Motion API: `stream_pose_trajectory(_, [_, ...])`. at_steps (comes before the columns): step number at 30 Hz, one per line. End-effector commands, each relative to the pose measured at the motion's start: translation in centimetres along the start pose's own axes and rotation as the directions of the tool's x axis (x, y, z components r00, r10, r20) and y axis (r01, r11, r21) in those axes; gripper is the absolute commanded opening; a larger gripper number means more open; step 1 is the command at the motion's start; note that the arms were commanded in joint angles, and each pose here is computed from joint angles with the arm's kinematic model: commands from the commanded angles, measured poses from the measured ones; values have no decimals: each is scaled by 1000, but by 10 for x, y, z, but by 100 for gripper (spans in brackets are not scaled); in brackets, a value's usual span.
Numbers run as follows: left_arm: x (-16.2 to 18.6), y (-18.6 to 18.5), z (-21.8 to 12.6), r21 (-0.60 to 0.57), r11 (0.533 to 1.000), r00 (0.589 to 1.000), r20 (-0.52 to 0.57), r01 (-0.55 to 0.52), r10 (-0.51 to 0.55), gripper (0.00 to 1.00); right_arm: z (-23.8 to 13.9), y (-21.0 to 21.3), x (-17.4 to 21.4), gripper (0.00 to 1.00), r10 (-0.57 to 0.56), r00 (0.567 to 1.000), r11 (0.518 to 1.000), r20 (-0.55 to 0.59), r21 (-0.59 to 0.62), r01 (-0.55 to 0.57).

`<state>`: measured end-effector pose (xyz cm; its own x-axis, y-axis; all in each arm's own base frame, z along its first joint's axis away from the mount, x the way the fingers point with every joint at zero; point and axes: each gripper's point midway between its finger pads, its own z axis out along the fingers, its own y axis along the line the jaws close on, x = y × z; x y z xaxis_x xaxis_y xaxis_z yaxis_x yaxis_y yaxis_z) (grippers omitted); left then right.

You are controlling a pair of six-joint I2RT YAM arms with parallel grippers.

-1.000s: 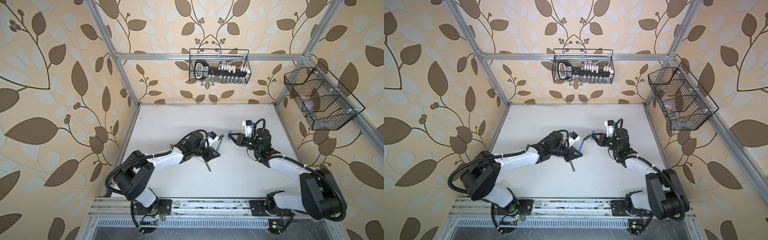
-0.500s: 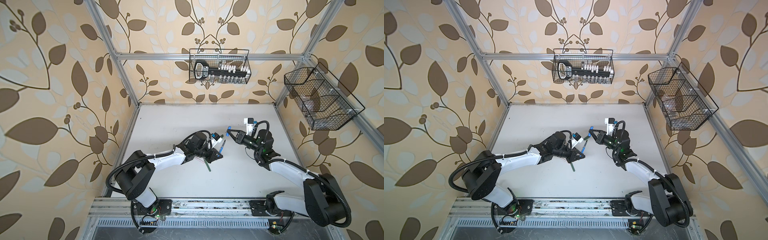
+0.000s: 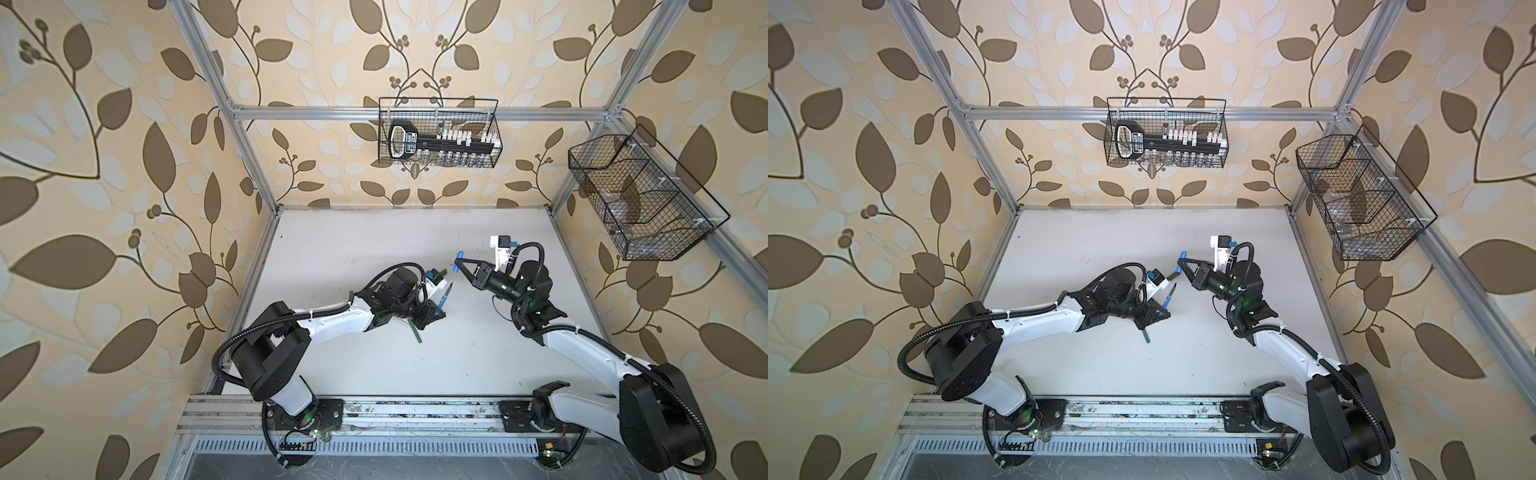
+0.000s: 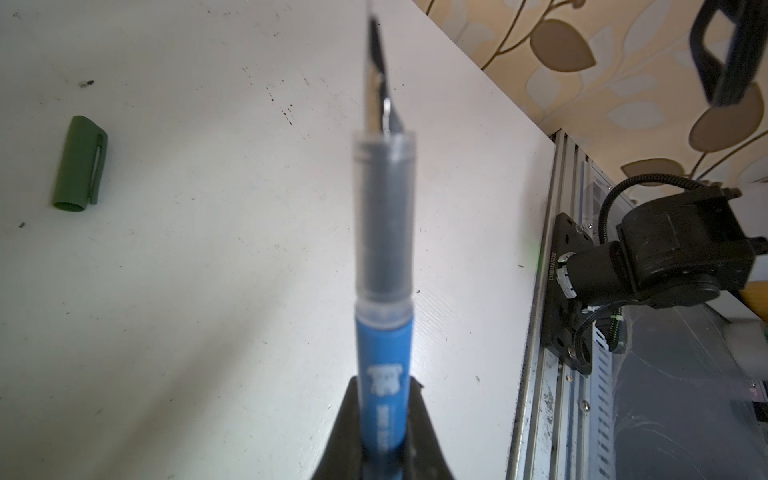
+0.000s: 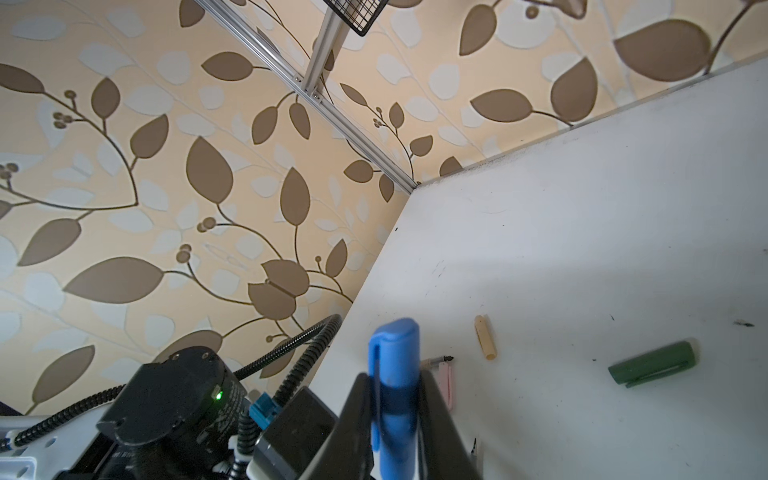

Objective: Insert the pens into the pen caps
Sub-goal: 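Lift the blue cap and bring it toward the blue pen tip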

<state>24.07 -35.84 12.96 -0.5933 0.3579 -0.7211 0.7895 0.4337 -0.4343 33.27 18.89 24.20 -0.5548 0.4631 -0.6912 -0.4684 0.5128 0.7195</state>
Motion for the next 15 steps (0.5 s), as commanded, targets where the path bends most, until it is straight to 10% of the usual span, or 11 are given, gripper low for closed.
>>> stream_pose_trajectory(1, [-23, -13, -8, 29, 999, 996, 76, -39, 37, 0, -4, -2, 4, 18, -4, 1000, 1000, 11, 18, 4])
stream_pose_trajectory(15, [-30, -22, -20, 46, 998, 992, 120, -50, 45, 0, 0, 8, 10, 18, -8, 1000, 1000, 5, -5, 8])
